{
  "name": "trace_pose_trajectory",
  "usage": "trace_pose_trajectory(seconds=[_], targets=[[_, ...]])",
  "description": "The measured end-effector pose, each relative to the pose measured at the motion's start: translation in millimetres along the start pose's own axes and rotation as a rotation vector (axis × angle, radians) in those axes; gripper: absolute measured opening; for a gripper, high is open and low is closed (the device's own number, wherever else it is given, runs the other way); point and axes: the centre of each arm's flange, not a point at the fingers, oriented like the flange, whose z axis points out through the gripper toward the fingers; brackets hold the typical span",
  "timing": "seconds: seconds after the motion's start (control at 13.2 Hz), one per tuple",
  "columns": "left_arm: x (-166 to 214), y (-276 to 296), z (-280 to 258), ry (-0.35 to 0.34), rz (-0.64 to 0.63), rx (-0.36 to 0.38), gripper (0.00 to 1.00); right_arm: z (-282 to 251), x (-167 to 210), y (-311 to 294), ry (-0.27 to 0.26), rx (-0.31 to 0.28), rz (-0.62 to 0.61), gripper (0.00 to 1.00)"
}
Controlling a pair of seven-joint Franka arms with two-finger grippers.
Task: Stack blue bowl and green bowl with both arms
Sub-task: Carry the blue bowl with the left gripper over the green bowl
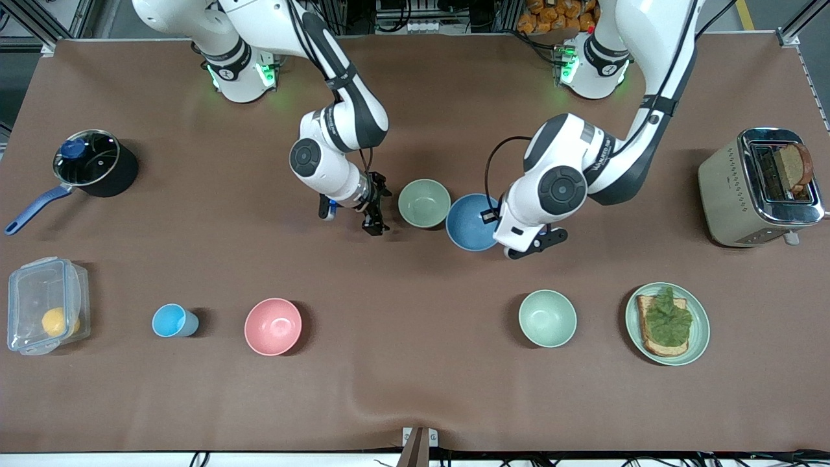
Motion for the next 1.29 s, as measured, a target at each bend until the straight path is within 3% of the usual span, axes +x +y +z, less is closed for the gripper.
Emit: trace_pose_trajectory(seconds=[1.29], targets=[[-70, 37, 45, 0.013, -0.064, -0.081, 0.05, 3, 1, 2, -0.013, 0.01, 0.015, 1.0]])
